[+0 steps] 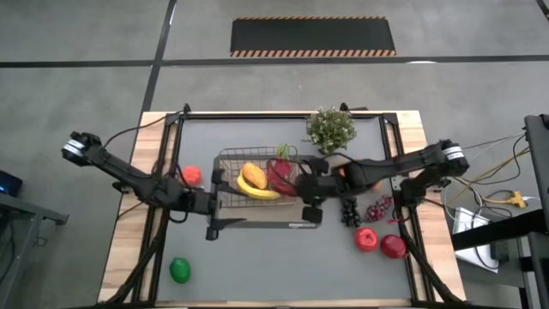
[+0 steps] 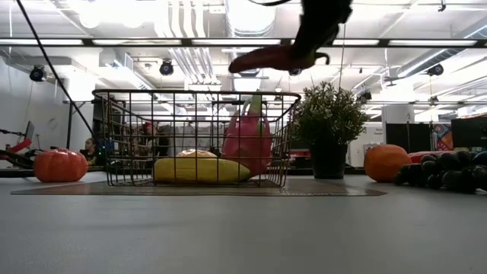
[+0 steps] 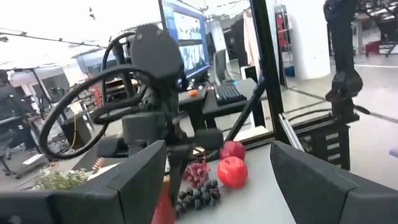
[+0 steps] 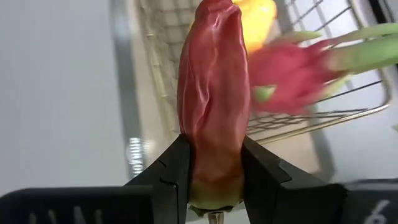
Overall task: Build produce basket
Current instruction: Put the chili pepper into the wire basket, then put the orange into the wire basket
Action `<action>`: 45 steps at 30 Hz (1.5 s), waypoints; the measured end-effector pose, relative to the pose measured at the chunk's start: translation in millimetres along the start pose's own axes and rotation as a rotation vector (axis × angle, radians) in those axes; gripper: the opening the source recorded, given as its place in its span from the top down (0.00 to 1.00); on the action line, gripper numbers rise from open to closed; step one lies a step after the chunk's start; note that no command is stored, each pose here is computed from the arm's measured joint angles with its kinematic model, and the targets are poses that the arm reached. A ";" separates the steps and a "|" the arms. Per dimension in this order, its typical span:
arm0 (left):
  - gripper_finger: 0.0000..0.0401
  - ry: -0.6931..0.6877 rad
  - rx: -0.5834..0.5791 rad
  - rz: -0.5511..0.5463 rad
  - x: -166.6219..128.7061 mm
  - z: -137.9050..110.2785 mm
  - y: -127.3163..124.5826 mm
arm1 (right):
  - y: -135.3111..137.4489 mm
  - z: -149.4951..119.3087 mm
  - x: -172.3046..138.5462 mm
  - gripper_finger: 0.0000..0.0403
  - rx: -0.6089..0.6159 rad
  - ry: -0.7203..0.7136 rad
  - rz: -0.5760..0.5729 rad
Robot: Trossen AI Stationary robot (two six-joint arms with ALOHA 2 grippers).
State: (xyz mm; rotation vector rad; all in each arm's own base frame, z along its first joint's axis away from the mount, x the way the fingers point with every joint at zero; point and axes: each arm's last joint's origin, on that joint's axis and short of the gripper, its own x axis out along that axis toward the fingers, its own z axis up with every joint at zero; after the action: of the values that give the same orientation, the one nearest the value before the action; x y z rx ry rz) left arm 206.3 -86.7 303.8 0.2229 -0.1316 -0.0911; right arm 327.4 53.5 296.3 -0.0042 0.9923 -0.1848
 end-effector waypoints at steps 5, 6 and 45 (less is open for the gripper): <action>0.33 0.007 -0.030 -0.008 -6.5 3.2 1.6 | -13.1 18.2 8.6 0.77 -0.019 0.064 -0.031; 0.33 0.011 -0.040 -0.011 -6.9 2.4 1.2 | -15.1 20.5 11.0 0.77 -0.020 0.075 -0.025; 0.33 0.022 -0.046 -0.012 -7.5 -1.3 0.6 | -25.0 24.6 41.7 0.39 -0.061 0.197 -0.007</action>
State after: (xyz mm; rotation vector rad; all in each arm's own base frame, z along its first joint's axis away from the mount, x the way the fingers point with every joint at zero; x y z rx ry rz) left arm 199.1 -85.0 301.8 0.1784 -0.1064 -0.1032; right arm 366.3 20.3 277.3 -0.0456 1.1941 -0.1631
